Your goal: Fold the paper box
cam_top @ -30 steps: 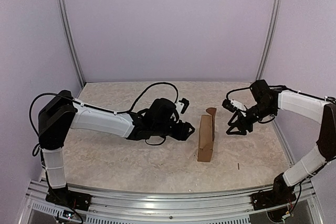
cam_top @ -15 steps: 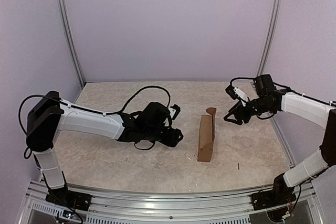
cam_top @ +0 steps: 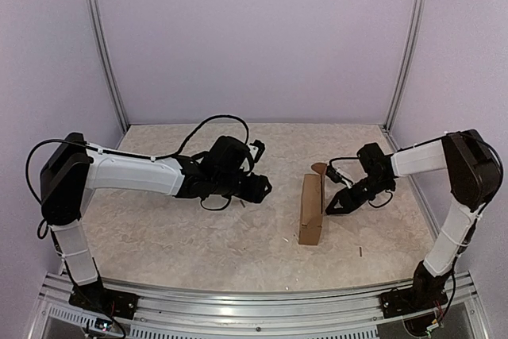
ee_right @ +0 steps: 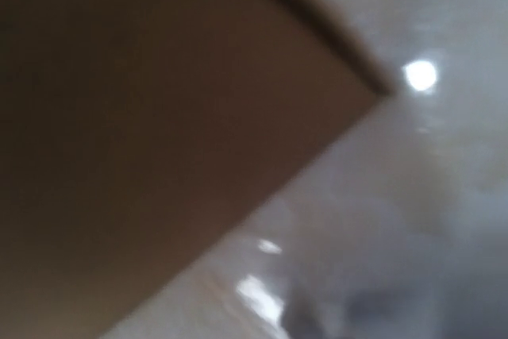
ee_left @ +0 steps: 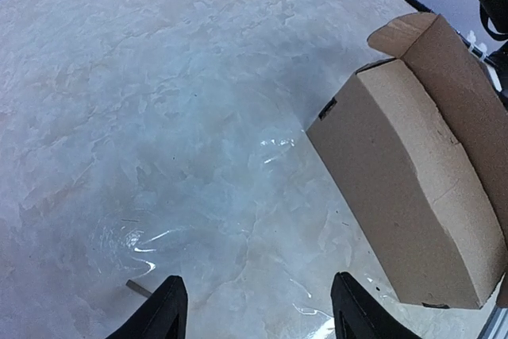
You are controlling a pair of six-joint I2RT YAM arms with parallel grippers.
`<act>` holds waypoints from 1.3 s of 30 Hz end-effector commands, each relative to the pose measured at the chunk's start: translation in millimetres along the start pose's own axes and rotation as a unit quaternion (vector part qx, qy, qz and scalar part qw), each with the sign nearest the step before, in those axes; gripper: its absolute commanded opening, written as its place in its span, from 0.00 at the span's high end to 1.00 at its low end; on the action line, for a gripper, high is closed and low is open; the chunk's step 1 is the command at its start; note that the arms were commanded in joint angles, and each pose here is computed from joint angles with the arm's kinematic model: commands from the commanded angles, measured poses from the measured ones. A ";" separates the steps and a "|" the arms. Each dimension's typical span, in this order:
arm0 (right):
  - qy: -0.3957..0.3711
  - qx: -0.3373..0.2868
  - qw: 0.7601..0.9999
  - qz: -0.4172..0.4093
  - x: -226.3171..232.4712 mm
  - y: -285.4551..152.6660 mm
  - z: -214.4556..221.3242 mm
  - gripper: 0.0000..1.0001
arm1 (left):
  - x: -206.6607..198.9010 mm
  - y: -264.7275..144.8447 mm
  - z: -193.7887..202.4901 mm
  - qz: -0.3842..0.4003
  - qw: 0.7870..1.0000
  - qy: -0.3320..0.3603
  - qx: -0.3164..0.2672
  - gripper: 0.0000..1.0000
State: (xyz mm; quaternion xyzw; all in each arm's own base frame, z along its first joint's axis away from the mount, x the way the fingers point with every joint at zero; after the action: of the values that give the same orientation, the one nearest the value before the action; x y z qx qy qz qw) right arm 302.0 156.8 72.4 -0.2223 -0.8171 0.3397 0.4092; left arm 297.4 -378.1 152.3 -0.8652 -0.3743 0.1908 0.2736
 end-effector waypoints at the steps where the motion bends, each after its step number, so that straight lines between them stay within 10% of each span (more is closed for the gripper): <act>1: -0.027 0.025 0.999 -0.035 21.6 34.1 -0.8 0.73 | -0.3 -3.1 2.7 0.001 1.000 -0.001 0.006 0.39; 14: -0.019 0.062 0.994 -0.086 34.1 77.9 -6.9 0.75 | 8.4 -2.3 38.9 -0.021 0.997 -0.013 0.067 0.49; 26: -0.030 -0.020 0.999 -0.011 -2.7 -0.6 -21.0 0.67 | -21.5 3.9 37.5 -0.013 0.997 0.020 0.074 0.49; 39: 0.039 -0.192 0.979 0.061 -71.7 -127.0 -31.1 0.63 | -31.3 84.3 -62.5 0.054 0.996 0.055 0.050 0.51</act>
State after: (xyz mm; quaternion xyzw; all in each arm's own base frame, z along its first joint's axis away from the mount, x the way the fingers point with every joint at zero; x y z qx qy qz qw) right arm 357.3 66.1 132.8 -0.3360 -0.8387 0.2206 0.3674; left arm 342.0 -455.8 177.2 -0.8778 -0.3443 0.1699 0.2864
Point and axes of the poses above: each gripper's point midway between its finger pads, its own y axis out along the fingers, its own x axis along the line the jaws close on, z = x × y, the point moved 5 cm from there along -y, back along the fingers, and after that the axes turned 6 degrees about y, right-handed, at the moved point
